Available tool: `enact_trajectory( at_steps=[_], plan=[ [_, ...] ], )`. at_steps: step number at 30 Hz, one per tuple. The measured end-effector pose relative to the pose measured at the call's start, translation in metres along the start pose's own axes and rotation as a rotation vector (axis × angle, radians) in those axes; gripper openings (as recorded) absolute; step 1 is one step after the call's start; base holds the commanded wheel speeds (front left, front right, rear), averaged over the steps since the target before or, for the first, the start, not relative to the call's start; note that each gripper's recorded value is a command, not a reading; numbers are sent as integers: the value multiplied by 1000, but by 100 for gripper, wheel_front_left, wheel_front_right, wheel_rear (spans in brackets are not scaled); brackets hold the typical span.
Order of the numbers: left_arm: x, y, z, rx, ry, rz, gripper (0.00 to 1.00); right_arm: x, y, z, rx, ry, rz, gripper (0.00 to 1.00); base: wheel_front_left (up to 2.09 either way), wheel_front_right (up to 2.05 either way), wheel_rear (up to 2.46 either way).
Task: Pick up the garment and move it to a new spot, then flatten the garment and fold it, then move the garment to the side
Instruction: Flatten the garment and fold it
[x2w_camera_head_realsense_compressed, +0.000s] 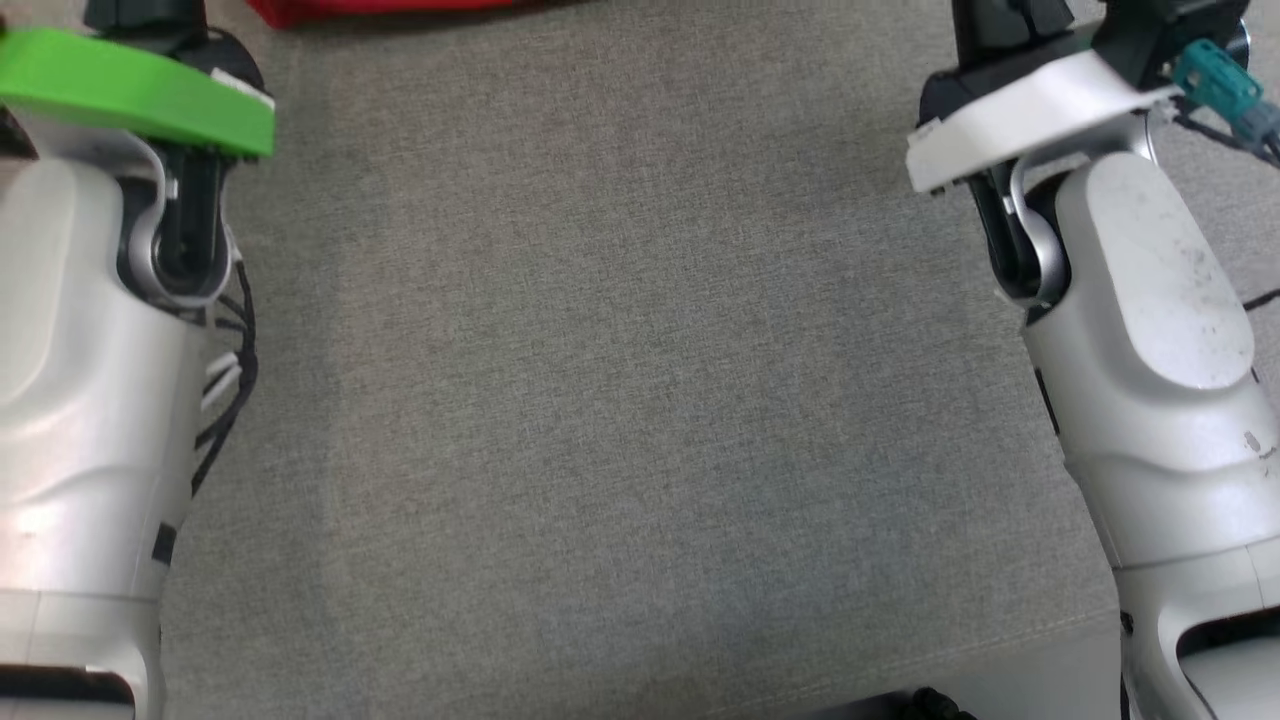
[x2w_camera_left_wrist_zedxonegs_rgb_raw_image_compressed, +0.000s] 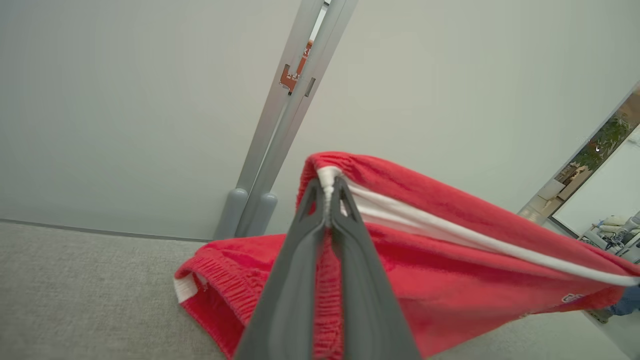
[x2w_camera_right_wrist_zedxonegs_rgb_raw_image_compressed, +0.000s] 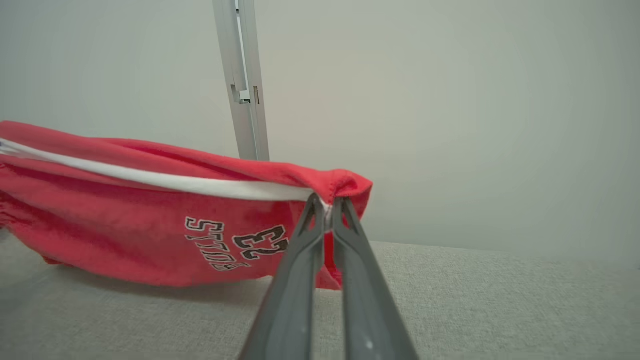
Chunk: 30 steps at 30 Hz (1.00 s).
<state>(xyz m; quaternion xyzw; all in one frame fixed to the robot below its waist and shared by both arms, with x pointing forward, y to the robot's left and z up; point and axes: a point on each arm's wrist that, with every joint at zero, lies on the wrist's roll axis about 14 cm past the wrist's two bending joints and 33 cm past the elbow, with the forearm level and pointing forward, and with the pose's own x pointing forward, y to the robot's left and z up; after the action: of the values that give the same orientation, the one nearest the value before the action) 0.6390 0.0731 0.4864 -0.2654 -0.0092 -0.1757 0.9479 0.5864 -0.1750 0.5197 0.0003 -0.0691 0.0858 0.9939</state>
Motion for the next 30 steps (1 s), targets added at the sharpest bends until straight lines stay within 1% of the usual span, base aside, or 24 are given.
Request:
enact_trajectory(
  at_steps=[8, 16, 21, 27, 30],
  plan=[
    [-60, -15, 16, -52, -43, -11, 0, -46, 5, 16, 48, -36, -13, 0, 0, 0, 0],
    [-140, -47, 13, -100, -48, 5, 0, -113, 6, 34, 79, -61, -51, 0, 0, 0, 0],
    [-184, -70, 19, -102, -62, -2, 0, -154, 7, 55, 85, -102, -80, 0, 0, 0, 0],
    [-223, -90, 32, -107, -102, -6, 0, -196, 14, 77, 76, -144, -84, 0, 0, 0, 0],
    [-241, -97, 33, -104, -104, -4, 0, -212, 18, 83, 64, -134, -81, 0, 0, 0, 0]
  ],
)
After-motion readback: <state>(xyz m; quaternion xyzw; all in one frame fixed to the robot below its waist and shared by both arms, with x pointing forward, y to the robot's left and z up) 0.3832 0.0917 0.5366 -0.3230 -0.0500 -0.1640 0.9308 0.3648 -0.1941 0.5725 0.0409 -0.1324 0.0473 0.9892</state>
